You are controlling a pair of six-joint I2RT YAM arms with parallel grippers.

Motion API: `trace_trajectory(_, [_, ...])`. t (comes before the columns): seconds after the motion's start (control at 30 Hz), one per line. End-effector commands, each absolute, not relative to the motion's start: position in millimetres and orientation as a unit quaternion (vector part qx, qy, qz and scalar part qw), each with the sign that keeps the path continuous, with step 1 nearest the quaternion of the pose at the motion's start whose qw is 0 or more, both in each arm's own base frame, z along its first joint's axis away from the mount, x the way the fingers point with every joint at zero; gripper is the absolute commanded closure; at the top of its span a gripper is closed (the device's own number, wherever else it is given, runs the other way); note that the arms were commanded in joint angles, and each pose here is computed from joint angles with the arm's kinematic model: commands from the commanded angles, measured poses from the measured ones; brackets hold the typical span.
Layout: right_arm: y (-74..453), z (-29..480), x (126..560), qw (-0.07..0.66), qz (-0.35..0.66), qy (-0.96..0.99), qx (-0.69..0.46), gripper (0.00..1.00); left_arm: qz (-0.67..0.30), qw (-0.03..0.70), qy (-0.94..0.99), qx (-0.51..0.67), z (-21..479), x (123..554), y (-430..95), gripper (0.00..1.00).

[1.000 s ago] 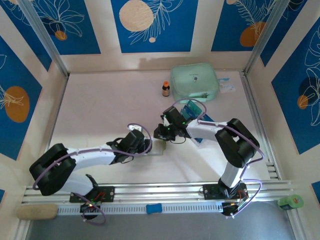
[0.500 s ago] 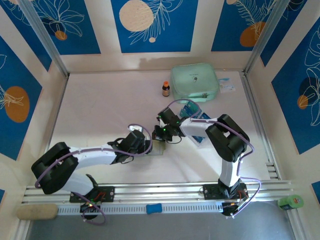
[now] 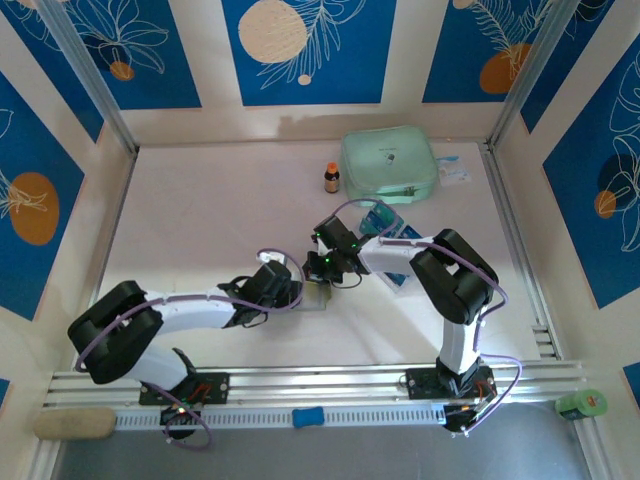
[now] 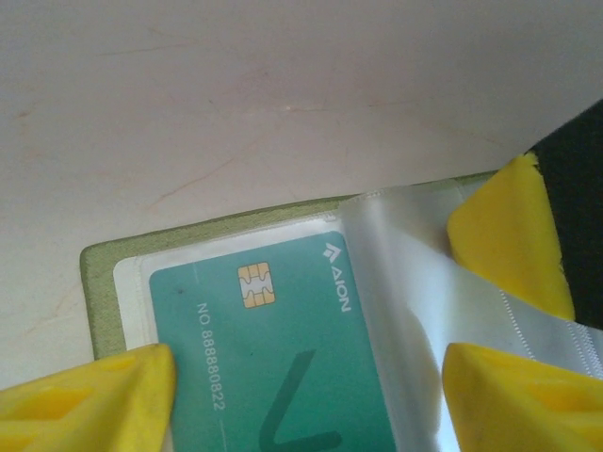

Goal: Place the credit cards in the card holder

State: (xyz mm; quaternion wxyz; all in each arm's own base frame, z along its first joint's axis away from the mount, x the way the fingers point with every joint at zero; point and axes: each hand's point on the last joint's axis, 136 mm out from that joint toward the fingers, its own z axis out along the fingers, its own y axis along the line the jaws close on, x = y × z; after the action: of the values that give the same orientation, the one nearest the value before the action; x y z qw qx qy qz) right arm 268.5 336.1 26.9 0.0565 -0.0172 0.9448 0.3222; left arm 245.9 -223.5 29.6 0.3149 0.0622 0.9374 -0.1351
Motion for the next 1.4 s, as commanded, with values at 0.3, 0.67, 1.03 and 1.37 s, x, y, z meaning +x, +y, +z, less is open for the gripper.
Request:
trace_trajectory(0.3, [322.2,49.8,270.8,0.079,0.331,0.940,-0.002,0.73,-0.137,0.297,0.943,0.069,14.0,235.3,-220.5,0.41])
trace_trajectory(0.67, [329.1,31.1,264.1,0.047,0.343,0.938,0.008,0.68,-0.139,0.300,0.941,0.068,16.4,236.2,-220.7,0.40])
trace_trajectory(1.03, [335.8,26.8,257.5,0.025,0.366,0.930,0.017,0.69,-0.138,0.304,0.940,0.066,19.4,236.5,-219.7,0.34])
trace_trajectory(1.37, [338.2,35.3,256.4,0.021,0.393,0.919,0.027,0.69,-0.138,0.306,0.940,0.066,20.8,236.7,-219.0,0.35])
